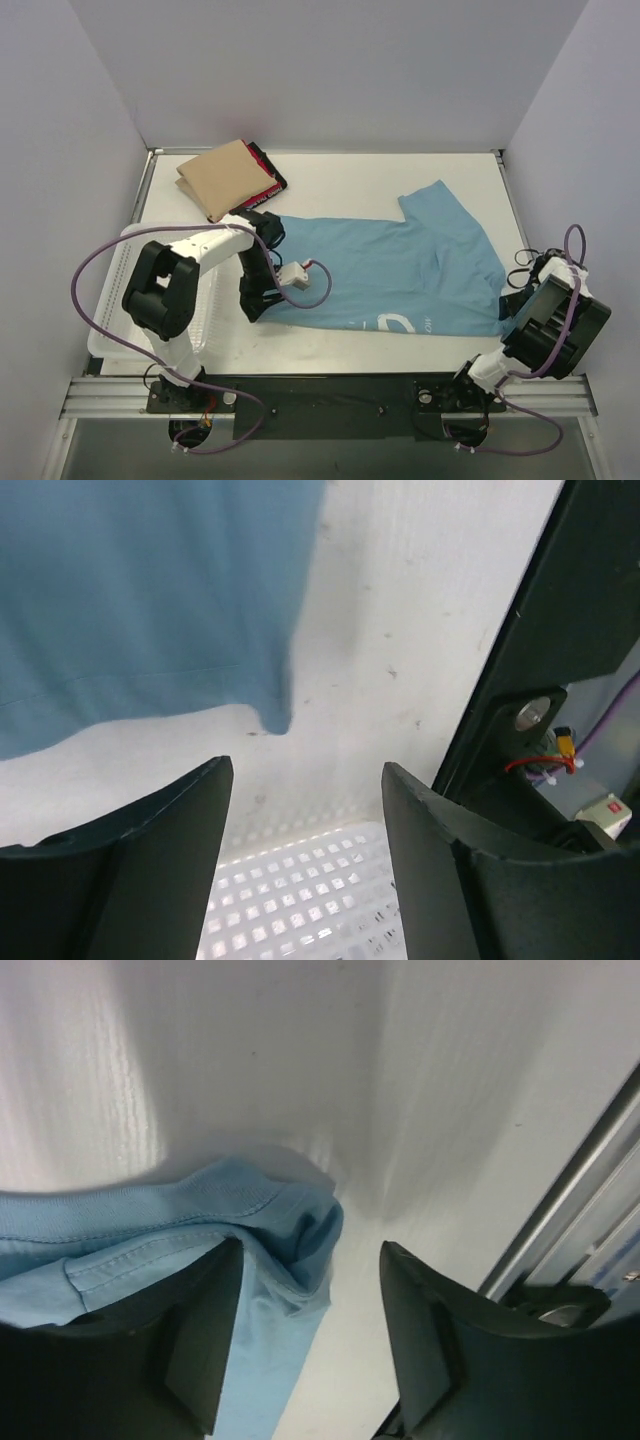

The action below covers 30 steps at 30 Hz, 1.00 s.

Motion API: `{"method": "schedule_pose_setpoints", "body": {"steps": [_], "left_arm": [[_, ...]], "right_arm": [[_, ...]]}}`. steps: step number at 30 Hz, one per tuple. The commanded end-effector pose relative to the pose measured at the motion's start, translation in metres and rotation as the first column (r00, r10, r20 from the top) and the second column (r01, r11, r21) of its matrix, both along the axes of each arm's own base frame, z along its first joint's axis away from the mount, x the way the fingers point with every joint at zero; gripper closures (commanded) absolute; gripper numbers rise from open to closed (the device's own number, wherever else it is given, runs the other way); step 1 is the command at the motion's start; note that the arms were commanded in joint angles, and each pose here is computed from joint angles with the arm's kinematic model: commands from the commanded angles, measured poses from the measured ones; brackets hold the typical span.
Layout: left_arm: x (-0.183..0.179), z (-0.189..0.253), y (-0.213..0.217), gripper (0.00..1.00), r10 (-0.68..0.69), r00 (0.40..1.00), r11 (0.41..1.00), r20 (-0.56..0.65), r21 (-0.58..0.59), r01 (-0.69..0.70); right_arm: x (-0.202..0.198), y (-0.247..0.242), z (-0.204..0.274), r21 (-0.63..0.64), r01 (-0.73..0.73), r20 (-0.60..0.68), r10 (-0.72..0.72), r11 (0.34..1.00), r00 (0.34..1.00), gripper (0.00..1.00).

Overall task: Fold and stack the t-shirts
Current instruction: Fold the flattened tshirt in 1/3 of the way

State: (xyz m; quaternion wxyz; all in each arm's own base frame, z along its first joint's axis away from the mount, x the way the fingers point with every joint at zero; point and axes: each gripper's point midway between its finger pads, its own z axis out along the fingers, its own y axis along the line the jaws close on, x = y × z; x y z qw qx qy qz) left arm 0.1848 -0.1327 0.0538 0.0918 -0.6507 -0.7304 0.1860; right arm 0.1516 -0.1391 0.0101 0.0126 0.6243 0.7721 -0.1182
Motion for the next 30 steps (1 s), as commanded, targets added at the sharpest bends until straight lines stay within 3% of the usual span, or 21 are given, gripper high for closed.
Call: {"method": "schedule_pose_setpoints", "body": {"steps": [1, 3, 4, 5, 6, 7, 8, 9, 10, 11, 13, 15, 16, 19, 20, 23, 28, 30], "left_arm": [[0.052, 0.040, -0.034, 0.28, 0.115, 0.979, 0.990, 0.166, -0.106, -0.099], [0.099, 0.078, -0.073, 0.27, 0.217, 0.935, 0.959, 0.281, -0.240, -0.150], [0.104, 0.081, -0.088, 0.27, 0.276, 0.928, 0.940, 0.249, -0.273, -0.206], [0.125, 0.102, -0.113, 0.29, 0.310, 0.903, 0.913, 0.298, -0.357, -0.196], [0.129, 0.105, -0.130, 0.31, 0.393, 0.887, 0.876, 0.245, -0.392, -0.280], [0.146, 0.123, -0.157, 0.39, 0.428, 0.864, 0.837, 0.266, -0.478, -0.268], [0.147, 0.120, -0.174, 0.43, 0.495, 0.849, 0.793, 0.185, -0.496, -0.354], [0.157, 0.134, -0.199, 0.49, 0.518, 0.835, 0.748, 0.185, -0.571, -0.338], [0.157, 0.128, -0.216, 0.49, 0.562, 0.821, 0.709, 0.104, -0.572, -0.412], [0.161, 0.139, -0.241, 0.50, 0.571, 0.816, 0.669, 0.091, -0.627, -0.398], [0.160, 0.138, -0.282, 0.50, 0.587, 0.809, 0.615, 0.024, -0.663, -0.427], [0.160, 0.129, -0.318, 0.51, 0.624, 0.780, 0.559, -0.048, -0.670, -0.489], [0.152, 0.115, -0.335, 0.52, 0.640, 0.763, 0.548, -0.097, -0.638, -0.541], [0.149, 0.111, -0.382, 0.52, 0.655, 0.741, 0.506, -0.148, -0.643, -0.576], [0.139, 0.089, -0.398, 0.52, 0.653, 0.740, 0.522, -0.163, -0.610, -0.596], [0.134, 0.073, -0.432, 0.48, 0.684, 0.715, 0.501, -0.145, -0.619, -0.604], [0.149, 0.041, -0.432, 0.41, 0.787, 0.609, 0.456, -0.093, -0.577, -0.678], [0.154, 0.033, -0.431, 0.40, 0.800, 0.596, 0.455, -0.068, -0.578, -0.677]], "right_arm": [[-0.006, -0.016, 0.032, -0.110, -0.039, -0.015, 0.038, 0.993, 0.999, 0.43], [0.004, -0.026, 0.051, -0.181, -0.075, 0.015, 0.079, 0.981, 0.997, 0.41], [0.008, -0.030, 0.059, -0.213, -0.096, 0.019, 0.102, 0.972, 0.995, 0.41], [0.020, -0.032, 0.073, -0.252, -0.144, 0.039, 0.159, 0.957, 0.987, 0.41], [0.026, -0.035, 0.083, -0.296, -0.179, 0.030, 0.196, 0.938, 0.980, 0.41], [0.044, -0.031, 0.100, -0.345, -0.258, 0.039, 0.288, 0.903, 0.957, 0.42], [0.051, -0.031, 0.108, -0.374, -0.291, 0.033, 0.327, 0.880, 0.945, 0.45], [0.071, -0.021, 0.120, -0.402, -0.371, 0.052, 0.425, 0.837, 0.904, 0.46], [0.089, -0.003, 0.121, -0.385, -0.437, 0.104, 0.508, 0.813, 0.855, 0.50], [0.106, 0.003, 0.126, -0.394, -0.488, 0.144, 0.577, 0.779, 0.804, 0.54], [0.142, 0.048, 0.123, -0.302, -0.604, 0.345, 0.675, 0.737, 0.652, 0.68], [0.157, 0.066, 0.118, -0.249, -0.654, 0.420, 0.688, 0.715, 0.592, 0.86], [0.162, 0.071, 0.112, -0.225, -0.669, 0.423, 0.690, 0.708, 0.588, 0.99], [0.173, 0.078, 0.099, -0.181, -0.687, 0.450, 0.680, 0.704, 0.579, 1.00], [0.174, 0.081, 0.091, -0.158, -0.688, 0.451, 0.672, 0.708, 0.587, 1.00], [0.176, 0.084, 0.077, -0.117, -0.673, 0.456, 0.642, 0.730, 0.617, 1.00], [0.172, 0.080, 0.047, -0.079, -0.639, 0.419, 0.607, 0.765, 0.675, 1.00], [0.172, 0.080, 0.039, -0.066, -0.638, 0.415, 0.603, 0.767, 0.682, 1.00]]}}
